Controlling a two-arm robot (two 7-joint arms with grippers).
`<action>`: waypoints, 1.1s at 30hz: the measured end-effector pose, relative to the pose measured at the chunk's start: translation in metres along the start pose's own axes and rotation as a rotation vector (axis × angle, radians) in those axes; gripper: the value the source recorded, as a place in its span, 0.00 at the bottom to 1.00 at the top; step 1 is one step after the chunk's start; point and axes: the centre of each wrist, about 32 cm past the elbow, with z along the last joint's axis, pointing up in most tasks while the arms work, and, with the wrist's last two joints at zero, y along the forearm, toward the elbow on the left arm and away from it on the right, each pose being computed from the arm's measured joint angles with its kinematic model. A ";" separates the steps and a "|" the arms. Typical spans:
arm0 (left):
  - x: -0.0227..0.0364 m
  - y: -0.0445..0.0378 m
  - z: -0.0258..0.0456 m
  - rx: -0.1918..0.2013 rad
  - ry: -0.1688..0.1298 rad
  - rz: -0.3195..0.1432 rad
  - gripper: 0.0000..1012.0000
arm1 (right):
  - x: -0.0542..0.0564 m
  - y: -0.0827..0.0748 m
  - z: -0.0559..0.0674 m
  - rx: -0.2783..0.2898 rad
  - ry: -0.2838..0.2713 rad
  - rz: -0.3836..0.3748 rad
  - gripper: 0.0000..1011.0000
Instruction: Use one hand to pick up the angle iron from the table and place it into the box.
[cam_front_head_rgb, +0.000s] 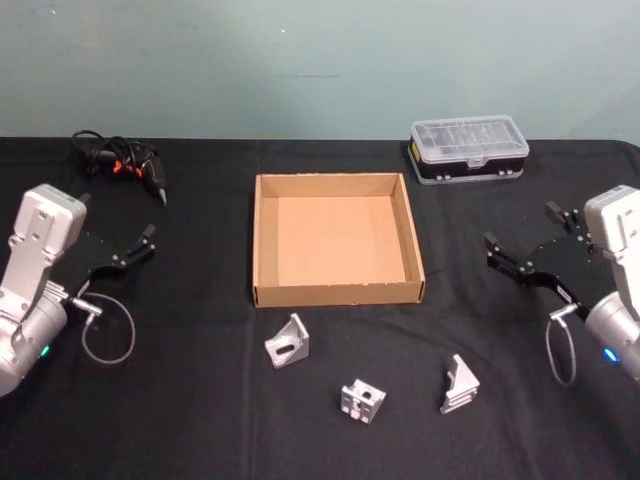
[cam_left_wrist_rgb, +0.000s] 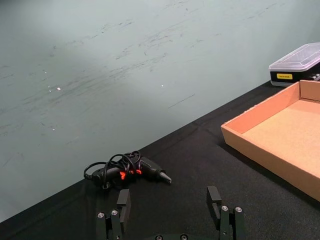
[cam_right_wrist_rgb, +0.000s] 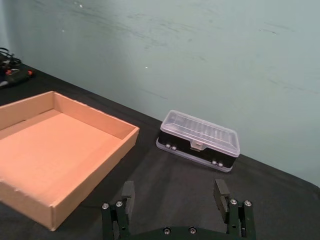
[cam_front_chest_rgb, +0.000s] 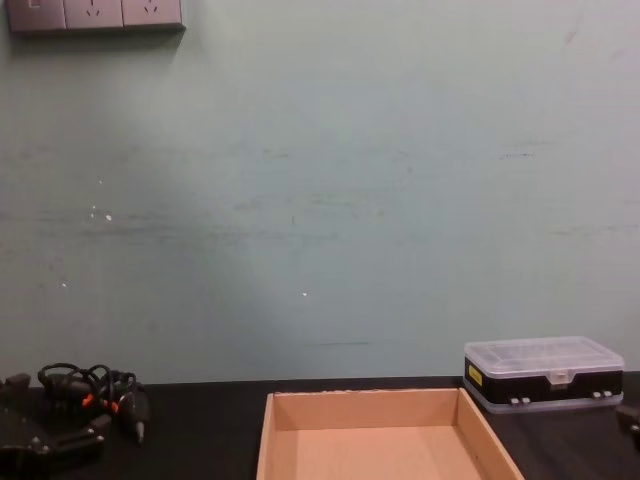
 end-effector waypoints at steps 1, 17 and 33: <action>0.0000 0.0000 0.0000 0.000 0.000 0.000 0.99 | 0.001 -0.002 0.001 -0.003 0.004 0.007 0.99; 0.0000 0.0000 0.0000 0.000 0.000 0.000 0.99 | 0.034 -0.042 0.048 -0.088 0.121 0.183 0.99; 0.0000 0.0000 0.0000 0.000 0.000 0.000 0.99 | 0.033 -0.073 0.087 -0.300 0.184 0.339 0.99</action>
